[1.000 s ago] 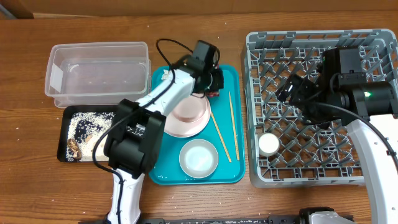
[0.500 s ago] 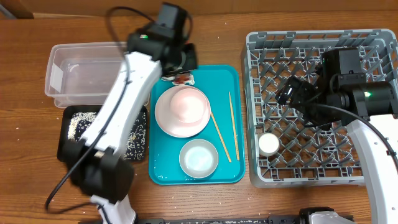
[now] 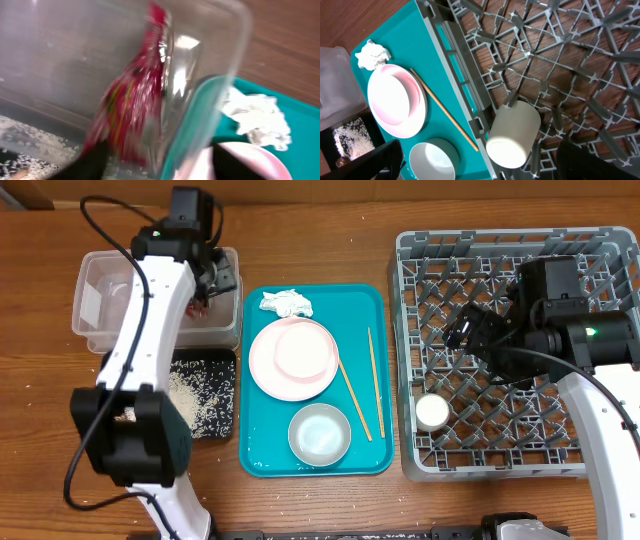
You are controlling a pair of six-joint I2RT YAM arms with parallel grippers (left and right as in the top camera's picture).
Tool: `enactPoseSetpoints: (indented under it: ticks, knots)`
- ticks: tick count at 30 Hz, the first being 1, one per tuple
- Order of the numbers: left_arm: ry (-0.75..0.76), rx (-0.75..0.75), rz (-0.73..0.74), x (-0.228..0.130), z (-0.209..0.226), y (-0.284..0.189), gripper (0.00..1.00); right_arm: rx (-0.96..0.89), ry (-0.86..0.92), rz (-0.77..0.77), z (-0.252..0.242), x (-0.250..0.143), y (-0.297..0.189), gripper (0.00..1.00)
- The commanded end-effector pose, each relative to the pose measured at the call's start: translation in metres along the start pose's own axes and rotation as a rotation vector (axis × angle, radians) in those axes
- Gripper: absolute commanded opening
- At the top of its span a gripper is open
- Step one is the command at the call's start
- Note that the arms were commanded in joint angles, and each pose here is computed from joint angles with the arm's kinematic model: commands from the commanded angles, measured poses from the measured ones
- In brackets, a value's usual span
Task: Sort waste into correct bins and load items into the dishwasher
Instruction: 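Grasp the red snack wrapper and tissue with left gripper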
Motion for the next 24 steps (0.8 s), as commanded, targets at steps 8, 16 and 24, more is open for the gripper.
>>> enactPoseSetpoints:
  ticks: [8, 16, 24]
  knots:
    - [0.327, -0.221, -0.062, -0.015, -0.073, -0.007, 0.82, 0.024, -0.011, -0.027, 0.003, 0.003, -0.002, 1.00]
    - [0.338, -0.084, 0.024, -0.039, -0.102, 0.069, 0.76, 0.026, -0.011, -0.030, 0.003, 0.004, -0.002, 1.00]
    - [0.308, -0.145, 0.091, -0.044, -0.106, 0.111, 0.68, 0.025, -0.012, -0.030, 0.003, 0.004, -0.002, 1.00]
Point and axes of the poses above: each gripper's point midway between its finger pads, its own y axis out along the fingers, its own z axis along the line the jaws close on, x = y × z, the point moved 9 cm from there along -y, back along the fingers, and after that the axes turned 1 degree about y, right-handed, at the moved point
